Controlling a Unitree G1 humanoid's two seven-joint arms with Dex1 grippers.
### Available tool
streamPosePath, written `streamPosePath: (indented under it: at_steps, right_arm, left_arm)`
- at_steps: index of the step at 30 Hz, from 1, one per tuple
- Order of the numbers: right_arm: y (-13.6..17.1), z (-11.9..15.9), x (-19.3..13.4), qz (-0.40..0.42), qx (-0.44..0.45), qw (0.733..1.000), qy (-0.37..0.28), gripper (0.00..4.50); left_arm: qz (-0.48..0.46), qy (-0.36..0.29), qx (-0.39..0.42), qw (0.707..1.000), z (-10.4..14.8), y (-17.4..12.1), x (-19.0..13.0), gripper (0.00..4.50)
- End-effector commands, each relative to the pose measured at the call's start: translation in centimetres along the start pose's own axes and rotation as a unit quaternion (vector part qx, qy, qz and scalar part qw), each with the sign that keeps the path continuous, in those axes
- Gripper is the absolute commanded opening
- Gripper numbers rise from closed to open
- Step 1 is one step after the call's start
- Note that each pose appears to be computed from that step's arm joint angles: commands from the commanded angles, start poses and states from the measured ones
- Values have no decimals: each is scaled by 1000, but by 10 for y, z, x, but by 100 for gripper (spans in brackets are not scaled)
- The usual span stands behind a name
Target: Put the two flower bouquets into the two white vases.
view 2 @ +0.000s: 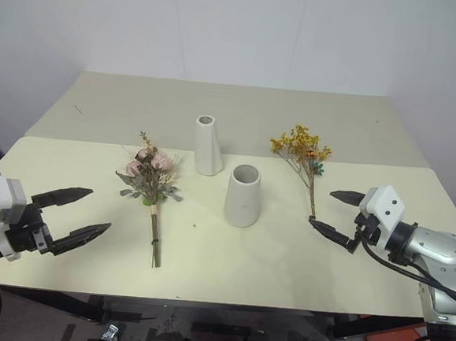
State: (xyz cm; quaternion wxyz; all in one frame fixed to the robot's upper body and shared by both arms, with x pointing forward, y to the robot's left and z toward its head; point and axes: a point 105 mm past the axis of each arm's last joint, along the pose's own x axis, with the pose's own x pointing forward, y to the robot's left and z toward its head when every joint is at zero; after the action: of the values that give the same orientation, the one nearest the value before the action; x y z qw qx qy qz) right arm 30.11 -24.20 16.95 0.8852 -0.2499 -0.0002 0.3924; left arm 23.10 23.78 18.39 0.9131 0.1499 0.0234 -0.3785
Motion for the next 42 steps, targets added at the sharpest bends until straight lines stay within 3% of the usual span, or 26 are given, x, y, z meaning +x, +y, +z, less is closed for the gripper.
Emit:
streamPosePath:
  at_steps: [1,29,42]
  right_arm:
    - [-7,12,-5,-10,-26,1000,-15,450]
    - [-8,14,-2,-4,-31,999,-20,450]
    - [-14,24,8,-6,-31,999,-41,450]
  left_arm:
    - [-2,-10,21,1000,9,-2,-1,446]
    - [2,-5,26,1000,9,-1,-1,446]
    - [25,-4,37,999,15,8,22,446]
